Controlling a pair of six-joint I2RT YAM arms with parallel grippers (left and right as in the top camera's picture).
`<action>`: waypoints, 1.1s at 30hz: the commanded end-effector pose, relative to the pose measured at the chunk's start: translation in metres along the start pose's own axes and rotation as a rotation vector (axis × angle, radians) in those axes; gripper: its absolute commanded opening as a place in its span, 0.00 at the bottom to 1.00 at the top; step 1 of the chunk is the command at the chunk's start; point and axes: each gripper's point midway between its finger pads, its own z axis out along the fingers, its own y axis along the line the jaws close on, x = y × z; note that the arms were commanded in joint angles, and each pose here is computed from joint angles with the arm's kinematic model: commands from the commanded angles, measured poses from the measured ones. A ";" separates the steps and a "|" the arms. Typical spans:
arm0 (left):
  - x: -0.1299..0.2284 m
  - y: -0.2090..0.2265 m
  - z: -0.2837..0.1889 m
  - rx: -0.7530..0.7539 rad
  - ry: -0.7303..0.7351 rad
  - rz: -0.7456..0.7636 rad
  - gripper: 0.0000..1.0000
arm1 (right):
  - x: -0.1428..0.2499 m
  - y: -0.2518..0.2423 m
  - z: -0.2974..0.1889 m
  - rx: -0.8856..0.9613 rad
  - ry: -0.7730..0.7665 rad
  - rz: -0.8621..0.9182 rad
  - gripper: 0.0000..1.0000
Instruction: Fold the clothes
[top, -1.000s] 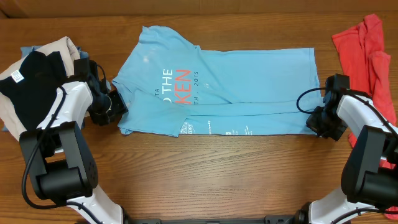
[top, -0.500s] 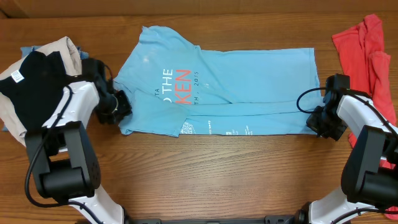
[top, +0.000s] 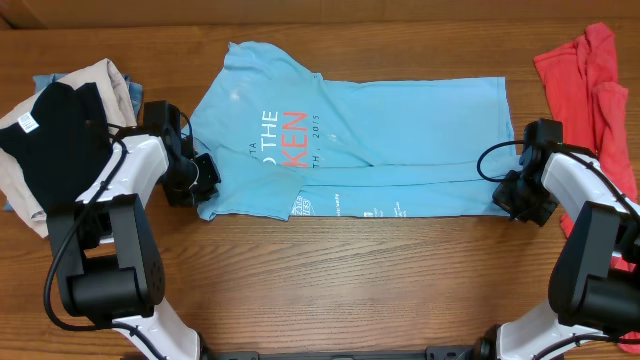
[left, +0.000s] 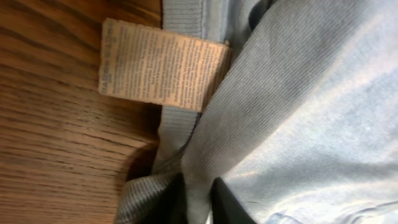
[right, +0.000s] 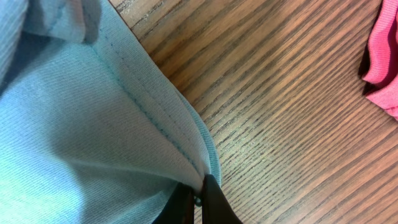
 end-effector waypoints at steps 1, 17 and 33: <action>-0.003 0.017 -0.001 -0.085 -0.027 -0.003 0.13 | 0.003 -0.001 0.006 -0.001 0.016 0.011 0.04; -0.037 0.042 -0.020 -0.051 -0.120 -0.093 0.28 | 0.005 0.001 0.006 -0.013 0.026 0.011 0.04; -0.050 0.005 -0.020 0.068 -0.169 0.006 0.22 | 0.005 0.001 0.006 -0.013 0.027 0.010 0.04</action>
